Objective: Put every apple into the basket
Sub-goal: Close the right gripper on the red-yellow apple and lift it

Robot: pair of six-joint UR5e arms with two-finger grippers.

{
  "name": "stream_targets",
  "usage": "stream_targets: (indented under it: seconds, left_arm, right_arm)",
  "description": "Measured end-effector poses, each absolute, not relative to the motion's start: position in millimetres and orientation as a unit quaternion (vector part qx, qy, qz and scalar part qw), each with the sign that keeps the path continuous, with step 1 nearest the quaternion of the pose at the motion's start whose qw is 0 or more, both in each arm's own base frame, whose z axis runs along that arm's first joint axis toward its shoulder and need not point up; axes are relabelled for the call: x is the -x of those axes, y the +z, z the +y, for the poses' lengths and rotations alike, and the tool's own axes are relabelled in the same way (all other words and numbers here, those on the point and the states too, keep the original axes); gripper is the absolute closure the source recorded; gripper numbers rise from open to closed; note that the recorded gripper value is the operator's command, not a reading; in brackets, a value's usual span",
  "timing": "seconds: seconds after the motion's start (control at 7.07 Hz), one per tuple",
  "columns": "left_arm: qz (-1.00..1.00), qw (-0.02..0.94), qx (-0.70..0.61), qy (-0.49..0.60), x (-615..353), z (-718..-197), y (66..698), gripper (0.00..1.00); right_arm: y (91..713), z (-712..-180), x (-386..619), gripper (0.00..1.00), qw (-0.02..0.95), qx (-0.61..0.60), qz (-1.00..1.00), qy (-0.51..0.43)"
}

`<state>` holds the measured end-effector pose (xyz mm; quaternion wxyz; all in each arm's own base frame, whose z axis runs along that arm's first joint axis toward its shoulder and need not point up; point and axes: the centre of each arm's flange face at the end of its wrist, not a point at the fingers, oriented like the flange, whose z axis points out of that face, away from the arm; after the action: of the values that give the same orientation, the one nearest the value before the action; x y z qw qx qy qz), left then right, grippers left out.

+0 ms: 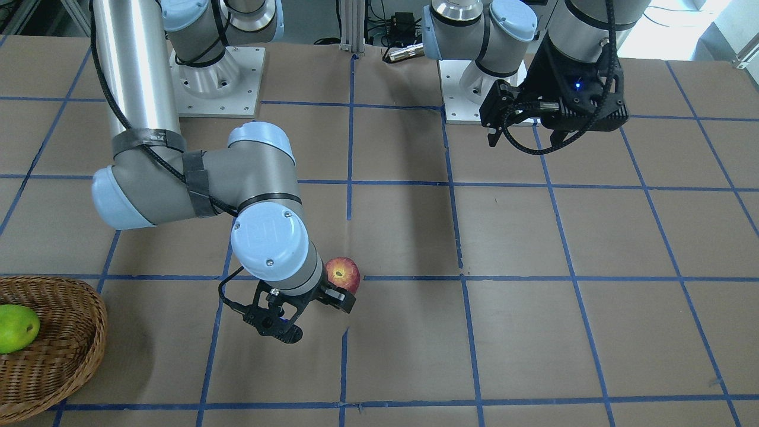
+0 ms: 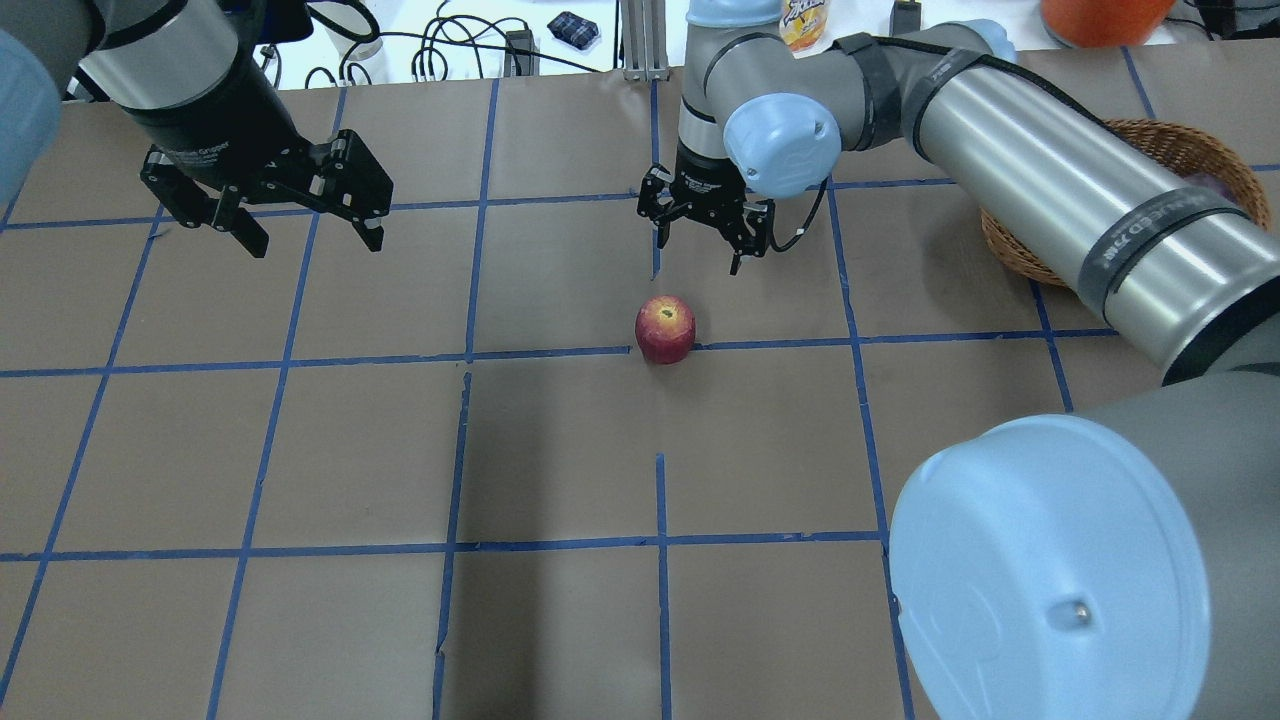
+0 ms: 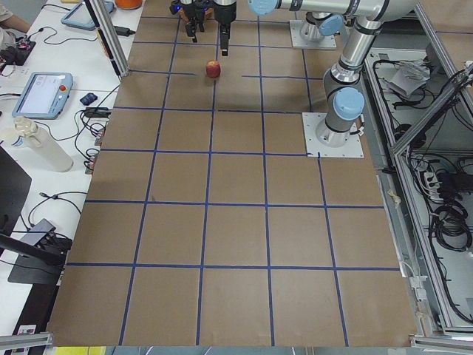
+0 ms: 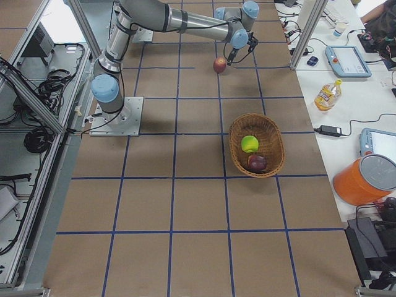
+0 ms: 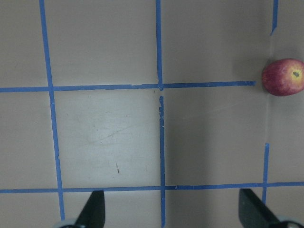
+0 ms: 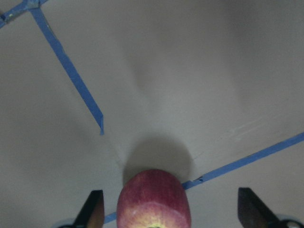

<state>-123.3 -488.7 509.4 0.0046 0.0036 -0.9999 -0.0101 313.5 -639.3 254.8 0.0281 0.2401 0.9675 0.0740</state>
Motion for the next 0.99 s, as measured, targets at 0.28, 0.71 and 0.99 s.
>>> stream_targets:
  seconds: [0.28, 0.71, 0.99]
  left_arm:
    - [-1.000, 0.006, -0.005, -0.012, 123, -488, 506, 0.00]
    - [-1.000, 0.006, -0.005, -0.012, 123, -488, 506, 0.00]
    - [-1.000, 0.006, -0.005, -0.012, 123, -488, 506, 0.00]
  right_arm:
    - [228, -624, -328, 0.00, 0.032, -0.272, 0.958, 0.080]
    - [207, -612, -340, 0.00, 0.031, -0.269, 0.959, 0.082]
    - [192, -603, -340, 0.00, 0.024, -0.268, 0.959, 0.093]
